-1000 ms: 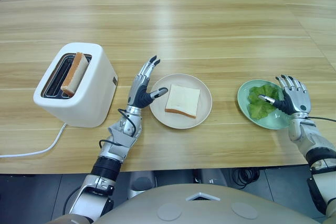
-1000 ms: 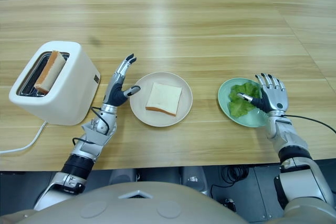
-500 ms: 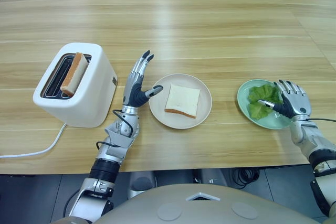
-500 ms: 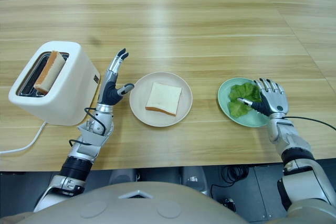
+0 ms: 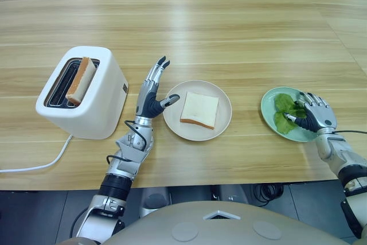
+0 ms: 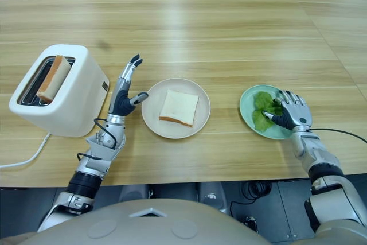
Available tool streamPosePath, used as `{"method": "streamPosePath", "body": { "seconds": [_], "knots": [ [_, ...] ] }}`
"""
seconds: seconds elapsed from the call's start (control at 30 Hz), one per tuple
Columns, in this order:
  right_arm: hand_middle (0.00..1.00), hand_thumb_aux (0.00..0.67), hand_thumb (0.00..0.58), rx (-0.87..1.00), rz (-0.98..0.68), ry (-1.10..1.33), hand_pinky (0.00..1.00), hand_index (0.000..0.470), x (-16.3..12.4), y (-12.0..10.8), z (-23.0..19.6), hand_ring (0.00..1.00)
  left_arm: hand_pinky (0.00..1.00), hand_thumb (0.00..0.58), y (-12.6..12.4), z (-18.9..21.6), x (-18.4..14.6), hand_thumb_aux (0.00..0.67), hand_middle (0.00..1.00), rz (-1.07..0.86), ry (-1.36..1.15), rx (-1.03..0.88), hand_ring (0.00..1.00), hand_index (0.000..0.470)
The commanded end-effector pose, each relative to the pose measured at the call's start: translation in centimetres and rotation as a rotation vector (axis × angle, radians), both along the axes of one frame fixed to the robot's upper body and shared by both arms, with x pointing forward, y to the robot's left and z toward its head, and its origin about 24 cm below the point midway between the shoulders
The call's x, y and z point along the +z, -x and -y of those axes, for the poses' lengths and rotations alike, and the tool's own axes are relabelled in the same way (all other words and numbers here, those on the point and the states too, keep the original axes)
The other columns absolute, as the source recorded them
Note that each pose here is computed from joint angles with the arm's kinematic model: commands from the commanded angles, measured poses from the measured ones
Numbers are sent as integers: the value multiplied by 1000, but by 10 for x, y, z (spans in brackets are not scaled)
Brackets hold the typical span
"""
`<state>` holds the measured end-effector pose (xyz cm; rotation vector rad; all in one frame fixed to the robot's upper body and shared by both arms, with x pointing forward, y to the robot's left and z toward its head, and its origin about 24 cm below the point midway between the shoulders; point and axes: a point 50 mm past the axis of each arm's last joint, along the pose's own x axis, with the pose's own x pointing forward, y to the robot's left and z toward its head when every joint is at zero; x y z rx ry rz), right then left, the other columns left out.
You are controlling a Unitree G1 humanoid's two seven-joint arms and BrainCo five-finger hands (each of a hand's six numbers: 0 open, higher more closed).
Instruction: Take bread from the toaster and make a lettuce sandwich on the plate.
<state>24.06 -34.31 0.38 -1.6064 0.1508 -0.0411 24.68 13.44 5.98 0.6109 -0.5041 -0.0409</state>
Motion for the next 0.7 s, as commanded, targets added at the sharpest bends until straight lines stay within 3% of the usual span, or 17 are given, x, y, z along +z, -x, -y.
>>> {"method": "streamPosePath", "body": {
  "seconds": [0.03,0.33,0.7],
  "knots": [
    [0,670,580,5,-21,18,0,460,-1,5,3,0,0,0,3,1,-6,0,0,-28,-4,-8,0,0],
    [0,670,580,26,22,34,0,460,4,3,3,0,0,0,4,2,-6,0,0,-29,8,-4,0,0],
    [0,670,580,135,209,2,0,460,32,-6,-15,0,0,0,3,0,-3,0,0,-12,40,18,0,0]
  ]
}}
